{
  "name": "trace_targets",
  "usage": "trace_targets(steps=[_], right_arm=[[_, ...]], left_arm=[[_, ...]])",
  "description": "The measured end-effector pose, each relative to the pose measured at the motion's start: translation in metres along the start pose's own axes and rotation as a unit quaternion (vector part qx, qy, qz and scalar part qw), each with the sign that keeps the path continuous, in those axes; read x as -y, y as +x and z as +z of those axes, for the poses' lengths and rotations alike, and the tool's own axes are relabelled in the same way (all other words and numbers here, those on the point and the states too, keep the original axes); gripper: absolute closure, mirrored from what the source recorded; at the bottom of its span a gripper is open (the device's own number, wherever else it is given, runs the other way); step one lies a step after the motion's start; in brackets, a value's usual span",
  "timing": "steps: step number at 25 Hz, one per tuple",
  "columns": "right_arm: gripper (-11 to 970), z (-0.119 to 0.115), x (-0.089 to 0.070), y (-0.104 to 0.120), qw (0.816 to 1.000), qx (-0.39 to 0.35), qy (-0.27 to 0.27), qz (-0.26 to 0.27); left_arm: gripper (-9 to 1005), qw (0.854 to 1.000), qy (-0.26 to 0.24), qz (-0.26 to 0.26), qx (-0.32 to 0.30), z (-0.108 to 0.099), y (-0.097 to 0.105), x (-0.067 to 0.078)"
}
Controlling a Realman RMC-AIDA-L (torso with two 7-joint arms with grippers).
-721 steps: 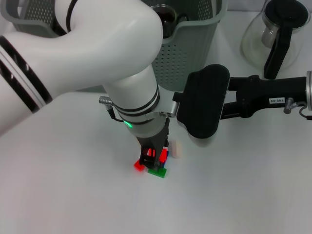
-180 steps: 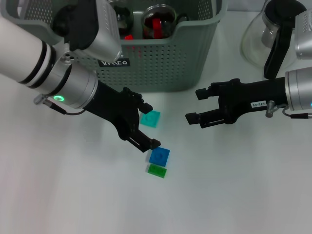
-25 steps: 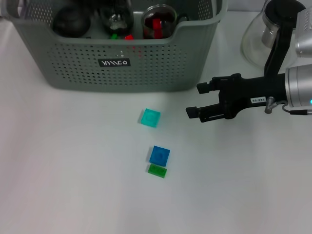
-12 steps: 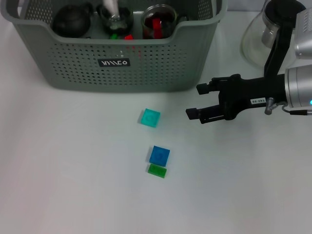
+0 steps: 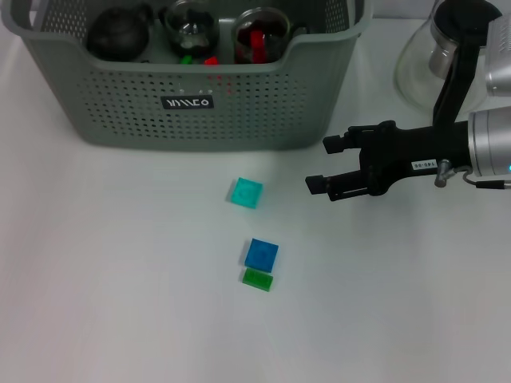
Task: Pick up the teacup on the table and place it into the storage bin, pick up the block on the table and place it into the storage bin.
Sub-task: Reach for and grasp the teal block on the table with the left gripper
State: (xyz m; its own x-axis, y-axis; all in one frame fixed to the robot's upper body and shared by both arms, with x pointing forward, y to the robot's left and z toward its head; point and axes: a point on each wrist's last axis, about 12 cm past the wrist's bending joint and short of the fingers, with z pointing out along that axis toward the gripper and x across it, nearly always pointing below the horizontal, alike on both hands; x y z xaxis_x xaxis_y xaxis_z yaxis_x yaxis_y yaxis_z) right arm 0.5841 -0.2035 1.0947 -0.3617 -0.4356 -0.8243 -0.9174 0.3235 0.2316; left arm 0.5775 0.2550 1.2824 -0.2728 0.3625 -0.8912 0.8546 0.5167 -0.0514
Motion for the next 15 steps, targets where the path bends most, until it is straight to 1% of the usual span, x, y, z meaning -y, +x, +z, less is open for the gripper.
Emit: trace_targets(steps=[1,2,3,5,7,9,11,15], right_arm=[[77,0.0,0.0,0.001,1.0,0.0,0.001,0.001],[77,0.0,0.0,0.001,1.0,0.0,0.002,0.003],[77,-0.001,0.001,0.002,1.0,0.001,0.004,0.004],[78,-0.001,0.001,0.003,1.0,0.004,0.009,0.007],[78,-0.002,0.002,0.004,1.0,0.007,0.012,0.01],[78,-0.003,0.003,0.004,1.0,0.008,0.013,0.011],[78,-0.004,0.003,0.004,1.0,0.009,0.015,0.012],[78,-0.006,0.004,0.004,1.0,0.012,0.018,0.014]], left_arm=[[61,0.999,0.021,0.03,-0.012,0.003,0.005,0.013],[27,0.998,0.032,0.053,-0.018,0.006,0.008,0.02],[27,0.994,0.052,0.087,-0.031,0.01,0.016,0.032],[27,0.989,0.075,0.115,-0.051,0.018,0.03,0.043],[27,0.984,0.103,0.124,-0.076,0.028,0.046,0.053],[28,0.979,0.126,0.13,-0.097,0.035,0.058,0.06],[28,0.973,0.146,0.135,-0.118,0.043,0.07,0.065],[28,0.965,0.17,0.131,-0.153,0.062,0.083,0.067]])
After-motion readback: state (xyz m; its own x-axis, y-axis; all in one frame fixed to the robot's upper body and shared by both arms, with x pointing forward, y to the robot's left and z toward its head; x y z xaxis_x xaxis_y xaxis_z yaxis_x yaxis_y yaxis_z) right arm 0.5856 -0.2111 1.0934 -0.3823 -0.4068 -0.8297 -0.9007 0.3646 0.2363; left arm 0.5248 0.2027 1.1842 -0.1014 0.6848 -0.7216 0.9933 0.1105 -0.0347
